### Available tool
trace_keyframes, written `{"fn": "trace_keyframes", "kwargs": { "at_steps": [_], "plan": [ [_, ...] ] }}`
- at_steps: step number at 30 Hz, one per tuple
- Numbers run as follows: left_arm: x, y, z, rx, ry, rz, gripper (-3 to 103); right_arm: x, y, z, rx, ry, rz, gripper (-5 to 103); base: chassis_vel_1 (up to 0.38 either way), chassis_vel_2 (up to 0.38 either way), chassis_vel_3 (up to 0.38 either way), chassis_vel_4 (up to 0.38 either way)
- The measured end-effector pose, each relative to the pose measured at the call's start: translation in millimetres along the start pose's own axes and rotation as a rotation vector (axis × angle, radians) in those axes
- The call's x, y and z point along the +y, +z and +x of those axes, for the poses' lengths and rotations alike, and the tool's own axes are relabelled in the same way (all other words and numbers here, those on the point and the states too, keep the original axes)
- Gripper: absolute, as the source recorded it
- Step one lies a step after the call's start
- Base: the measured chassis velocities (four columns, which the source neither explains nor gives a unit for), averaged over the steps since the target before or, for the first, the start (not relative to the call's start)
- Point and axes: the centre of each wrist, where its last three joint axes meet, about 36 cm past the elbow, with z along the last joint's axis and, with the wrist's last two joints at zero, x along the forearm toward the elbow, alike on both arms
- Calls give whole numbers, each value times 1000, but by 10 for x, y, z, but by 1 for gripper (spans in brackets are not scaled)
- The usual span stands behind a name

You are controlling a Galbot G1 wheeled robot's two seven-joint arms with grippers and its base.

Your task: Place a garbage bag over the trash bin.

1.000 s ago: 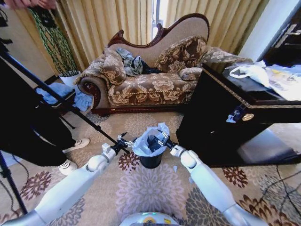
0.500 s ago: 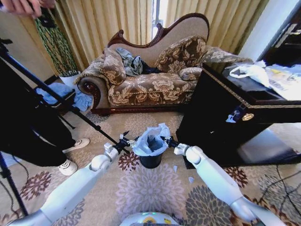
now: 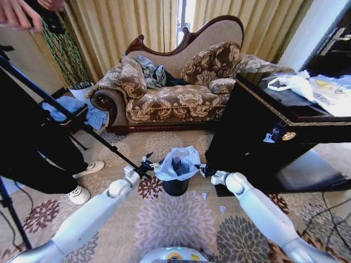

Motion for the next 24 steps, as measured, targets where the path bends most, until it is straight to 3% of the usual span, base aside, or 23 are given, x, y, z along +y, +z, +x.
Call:
{"fn": "trace_keyframes", "kwargs": {
  "at_steps": [12, 17, 22, 24],
  "plan": [
    [30, 12, -1, 2, -6, 2, 97, 235, 59, 55, 0, -120, 42, 0, 0, 0, 0, 0],
    [42, 30, -8, 5, -6, 7, 97, 476, -34, 78, -27, -156, 37, 0, 0, 0, 0, 0],
    [49, 36, 15, 10, -10, 22, 97, 414, -106, 218, -49, -111, 29, 0, 0, 0, 0, 0],
    [38, 51, 30, 15, -13, 37, 97, 239, -178, 382, -61, -77, 43, 0, 0, 0, 0, 0]
  ]
}}
